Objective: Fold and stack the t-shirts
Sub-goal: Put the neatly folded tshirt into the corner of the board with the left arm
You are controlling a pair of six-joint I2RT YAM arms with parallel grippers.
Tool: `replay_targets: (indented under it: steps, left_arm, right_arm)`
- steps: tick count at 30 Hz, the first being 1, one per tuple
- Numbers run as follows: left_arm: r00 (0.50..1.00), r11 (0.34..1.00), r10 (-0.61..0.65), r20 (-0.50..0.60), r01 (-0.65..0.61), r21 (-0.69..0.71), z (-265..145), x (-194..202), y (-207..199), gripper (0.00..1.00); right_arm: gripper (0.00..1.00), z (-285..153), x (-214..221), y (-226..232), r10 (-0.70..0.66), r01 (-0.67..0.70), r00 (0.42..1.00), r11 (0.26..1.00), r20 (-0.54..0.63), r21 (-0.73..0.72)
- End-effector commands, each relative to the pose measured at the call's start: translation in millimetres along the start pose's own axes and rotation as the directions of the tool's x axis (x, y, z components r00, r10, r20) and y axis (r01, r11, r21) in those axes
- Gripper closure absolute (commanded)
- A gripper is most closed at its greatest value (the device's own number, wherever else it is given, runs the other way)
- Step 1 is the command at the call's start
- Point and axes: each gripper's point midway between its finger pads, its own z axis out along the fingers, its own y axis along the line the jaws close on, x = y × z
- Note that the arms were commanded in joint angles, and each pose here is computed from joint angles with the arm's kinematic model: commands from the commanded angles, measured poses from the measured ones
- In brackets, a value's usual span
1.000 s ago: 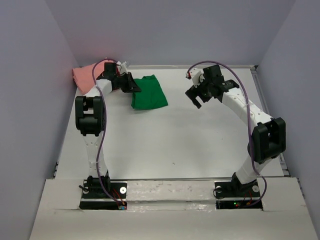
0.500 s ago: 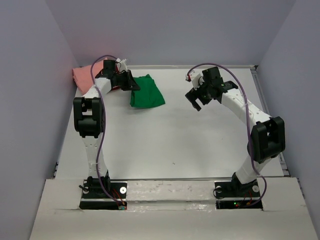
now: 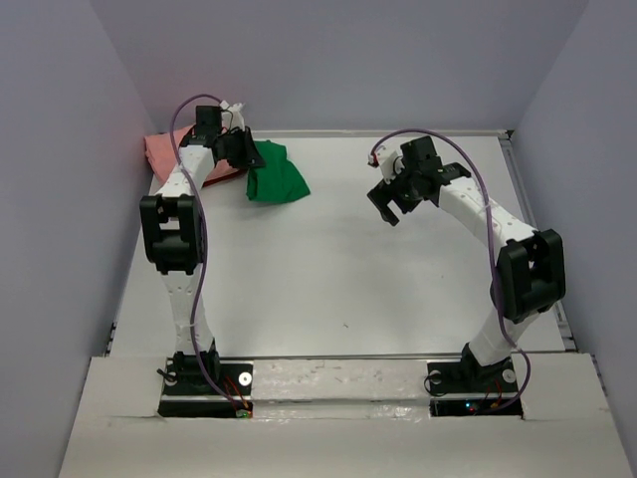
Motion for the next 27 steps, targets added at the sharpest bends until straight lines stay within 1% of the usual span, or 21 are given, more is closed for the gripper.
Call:
replay_targets:
  steps: [1,4,5,10,11,14,27]
  left_arm:
    - [0.989,0.993,0.096,0.113,-0.088,-0.073,-40,-48,-4,1.0]
    - [0.985,0.99,0.114,0.126,-0.103,-0.092,-44,-56,-4,1.0]
    - [0.986,0.989,0.105,0.133,-0.089,-0.121,-51,-60,10,1.0]
    - [0.978,0.976,0.131,0.161,-0.099,-0.192,-65,-80,16,1.0]
    - [0.972,0.969,0.167,0.163,-0.132,-0.209,-68,-84,17,1.0]
    - [0.962,0.956,0.204,0.184,-0.155,-0.25,-79,-98,17,1.0]
    - [0.945,0.922,0.267,0.186,-0.195,-0.334,-99,-113,20,1.0]
  right_arm:
    - [0.0,4,2,7,0.02,-0.02,1.0,0.999,0.002,-0.042]
    - [0.0,5,6,10,0.024,-0.024,1.0,0.998,-0.007,-0.051]
    - [0.0,6,7,12,0.025,-0.025,1.0,0.998,-0.008,-0.06]
    - [0.0,10,13,17,0.031,-0.033,0.999,0.996,-0.021,-0.084]
    - [0.0,11,14,18,0.032,-0.034,0.999,0.996,-0.024,-0.088]
    - [0.0,12,15,20,0.035,-0.038,0.999,0.994,-0.029,-0.099]
    - [0.0,19,19,28,0.043,-0.049,0.998,0.988,-0.045,-0.145]
